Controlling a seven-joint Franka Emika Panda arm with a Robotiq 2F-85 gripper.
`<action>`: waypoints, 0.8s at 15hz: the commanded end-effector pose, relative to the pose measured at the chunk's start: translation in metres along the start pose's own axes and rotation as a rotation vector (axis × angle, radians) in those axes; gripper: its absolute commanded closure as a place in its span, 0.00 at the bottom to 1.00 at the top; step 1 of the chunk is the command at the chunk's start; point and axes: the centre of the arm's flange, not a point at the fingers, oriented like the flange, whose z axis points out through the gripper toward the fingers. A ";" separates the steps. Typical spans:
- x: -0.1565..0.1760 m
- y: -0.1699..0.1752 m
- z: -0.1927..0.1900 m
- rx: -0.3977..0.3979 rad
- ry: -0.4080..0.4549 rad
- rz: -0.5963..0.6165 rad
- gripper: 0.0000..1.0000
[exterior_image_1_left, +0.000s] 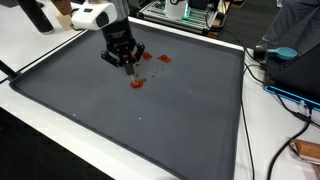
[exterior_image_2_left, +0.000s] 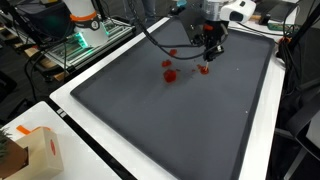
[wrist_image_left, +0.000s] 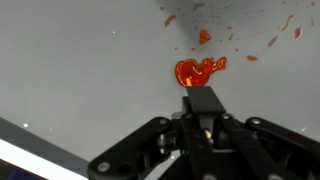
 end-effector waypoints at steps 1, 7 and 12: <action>0.000 0.006 0.010 0.027 0.012 -0.012 0.97; 0.003 0.009 0.015 0.034 0.008 -0.010 0.97; -0.002 0.009 0.005 0.064 0.007 0.007 0.97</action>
